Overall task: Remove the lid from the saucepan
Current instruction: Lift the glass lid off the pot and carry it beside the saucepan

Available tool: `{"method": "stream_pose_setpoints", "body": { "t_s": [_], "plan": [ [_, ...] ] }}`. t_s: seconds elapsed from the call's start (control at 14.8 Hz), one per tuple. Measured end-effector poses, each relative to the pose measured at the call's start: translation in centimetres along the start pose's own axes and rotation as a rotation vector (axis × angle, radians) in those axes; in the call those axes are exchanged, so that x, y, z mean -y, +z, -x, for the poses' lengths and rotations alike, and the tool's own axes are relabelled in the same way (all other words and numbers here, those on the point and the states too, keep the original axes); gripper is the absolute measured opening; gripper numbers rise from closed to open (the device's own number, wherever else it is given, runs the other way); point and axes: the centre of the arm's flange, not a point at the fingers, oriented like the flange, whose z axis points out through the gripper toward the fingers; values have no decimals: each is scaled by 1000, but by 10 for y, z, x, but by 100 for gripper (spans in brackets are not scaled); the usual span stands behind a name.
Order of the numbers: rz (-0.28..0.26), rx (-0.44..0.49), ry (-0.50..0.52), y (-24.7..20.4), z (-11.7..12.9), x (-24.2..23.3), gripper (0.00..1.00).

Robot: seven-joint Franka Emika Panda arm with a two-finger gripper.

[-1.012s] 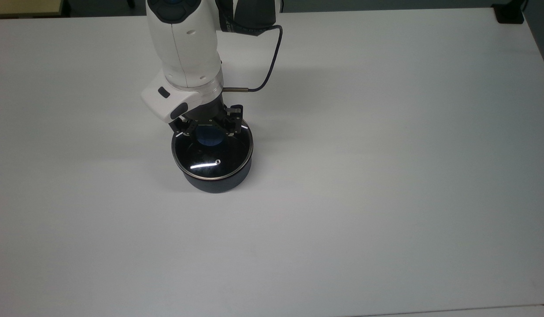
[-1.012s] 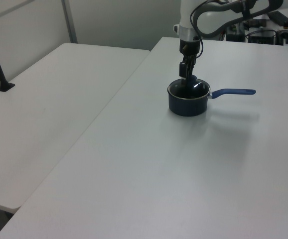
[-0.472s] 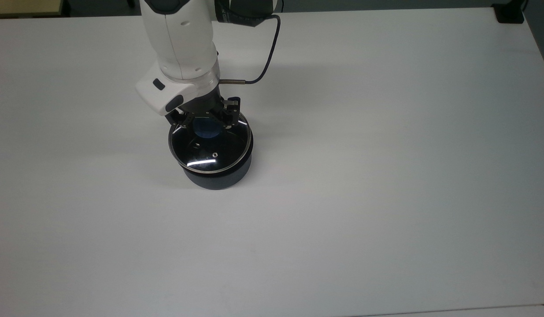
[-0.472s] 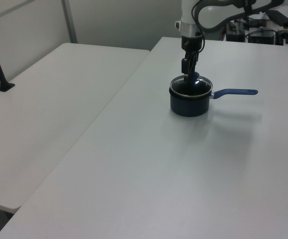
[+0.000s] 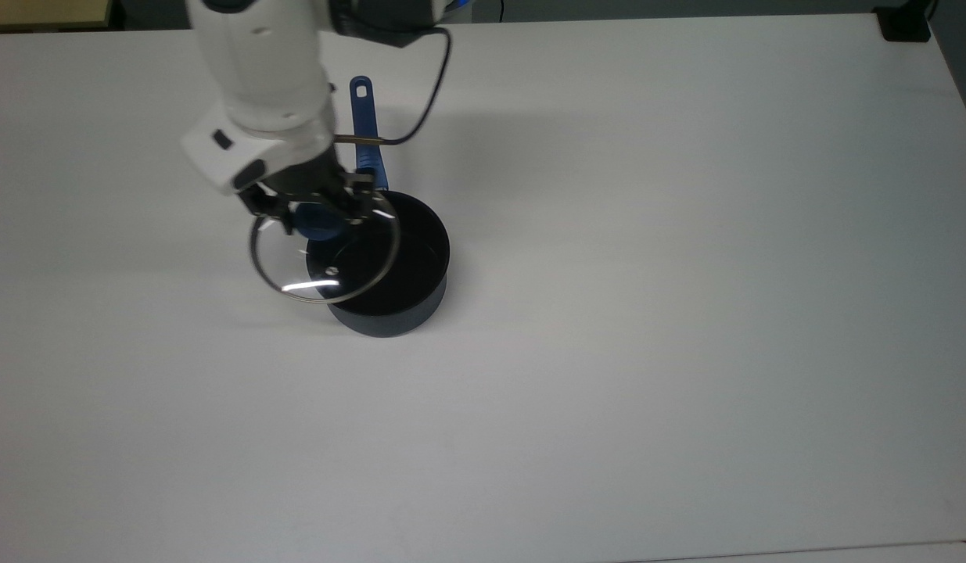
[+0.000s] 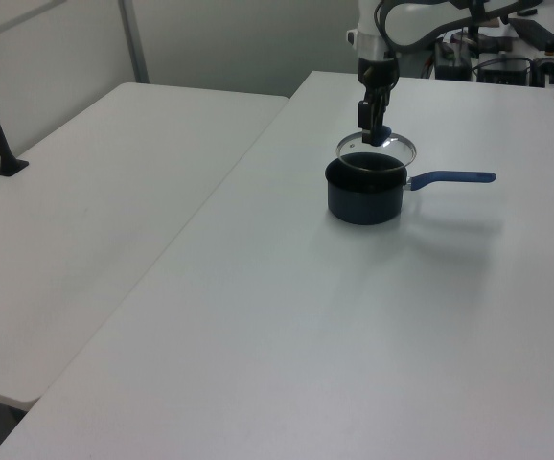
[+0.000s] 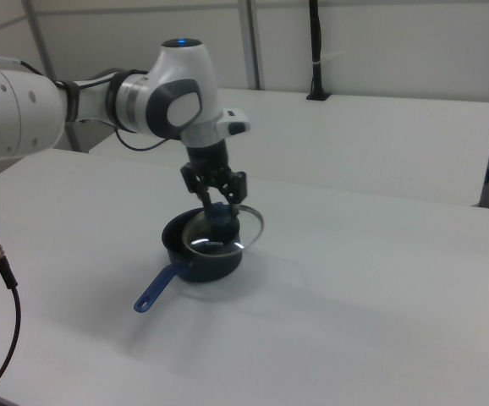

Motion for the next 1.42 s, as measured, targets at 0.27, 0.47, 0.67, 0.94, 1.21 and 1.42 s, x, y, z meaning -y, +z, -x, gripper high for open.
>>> {"method": "stream_pose_setpoints", "body": {
  "t_s": [0.27,0.47,0.67,0.94,1.21,1.42],
  "plan": [
    [41,8,-14,-3,11,-66,67],
    [58,33,-43,0,22,-100,67],
    [64,82,-79,17,41,-136,67],
    [35,158,-147,50,67,-160,67],
    [6,205,-192,73,81,-161,67],
    [9,201,-197,85,85,-161,67]
  ]
}}
